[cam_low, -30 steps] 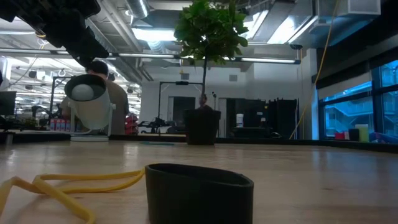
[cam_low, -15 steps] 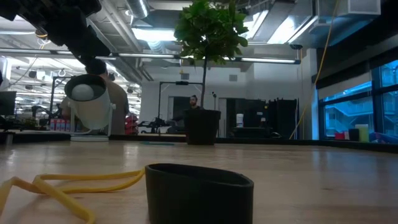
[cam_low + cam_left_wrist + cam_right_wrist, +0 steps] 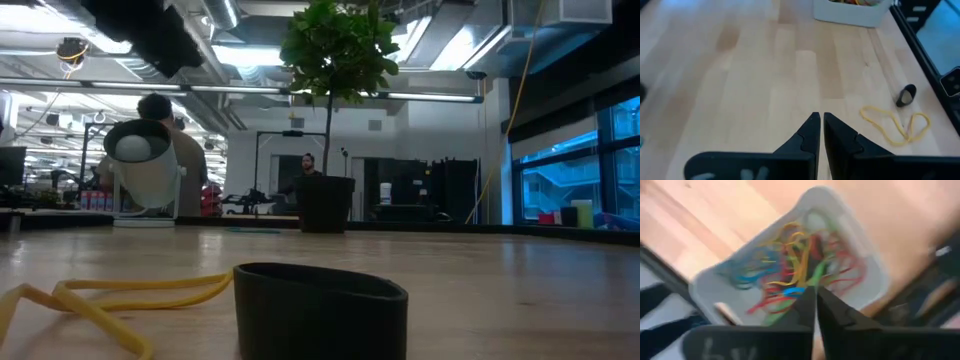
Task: Pick and place rubber bands into bin
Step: Put the black rubber band into the gray bin
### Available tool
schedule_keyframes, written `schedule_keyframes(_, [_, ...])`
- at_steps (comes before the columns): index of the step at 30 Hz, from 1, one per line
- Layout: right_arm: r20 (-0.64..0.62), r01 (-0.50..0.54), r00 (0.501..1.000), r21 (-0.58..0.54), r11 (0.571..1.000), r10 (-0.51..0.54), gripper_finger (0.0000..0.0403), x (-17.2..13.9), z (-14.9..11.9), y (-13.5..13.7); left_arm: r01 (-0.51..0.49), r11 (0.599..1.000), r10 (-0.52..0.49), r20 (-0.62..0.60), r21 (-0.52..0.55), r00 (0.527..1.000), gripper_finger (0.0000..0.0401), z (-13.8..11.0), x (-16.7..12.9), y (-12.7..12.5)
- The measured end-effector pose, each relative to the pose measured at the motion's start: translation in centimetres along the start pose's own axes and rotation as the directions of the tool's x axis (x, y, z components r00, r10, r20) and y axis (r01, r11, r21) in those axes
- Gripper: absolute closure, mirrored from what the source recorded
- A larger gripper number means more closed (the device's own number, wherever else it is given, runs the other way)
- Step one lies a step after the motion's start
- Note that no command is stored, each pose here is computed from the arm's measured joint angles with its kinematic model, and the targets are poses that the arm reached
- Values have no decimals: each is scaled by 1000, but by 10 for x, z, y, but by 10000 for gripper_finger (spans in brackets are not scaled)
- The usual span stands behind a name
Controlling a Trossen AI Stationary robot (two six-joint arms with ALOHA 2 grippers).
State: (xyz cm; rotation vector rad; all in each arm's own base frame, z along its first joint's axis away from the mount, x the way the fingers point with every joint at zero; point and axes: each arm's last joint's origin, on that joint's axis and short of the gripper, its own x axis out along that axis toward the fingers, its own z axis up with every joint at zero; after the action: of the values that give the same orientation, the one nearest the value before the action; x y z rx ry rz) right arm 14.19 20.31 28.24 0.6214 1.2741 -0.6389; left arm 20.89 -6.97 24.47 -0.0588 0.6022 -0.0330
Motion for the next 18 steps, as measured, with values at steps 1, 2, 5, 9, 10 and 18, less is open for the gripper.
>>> schedule_keyframes(1, [6,14,1000,-22,1000,-14,393,-1,1,-2,5,1000,-5,-11,8,1000,382,4,5,-4])
schedule_keyframes(2, [18,18,1000,-42,999,-18,392,-2,3,-4,9,1000,-9,-23,17,1000,382,8,10,-9])
schedule_keyframes(5, [77,-7,997,-70,998,13,391,-5,7,-8,15,999,-11,-82,46,997,382,19,24,-23])
schedule_keyframes(9, [144,-13,989,-113,993,30,399,-5,10,-12,22,993,0,-182,120,983,381,35,43,-41])
schedule_keyframes(10, [149,-1,989,-117,993,19,396,-4,10,-14,27,989,3,-202,144,979,381,39,48,-46])
schedule_keyframes(18, [165,56,986,-125,991,-35,374,-1,11,-19,85,962,-12,-272,261,962,364,67,90,-82])
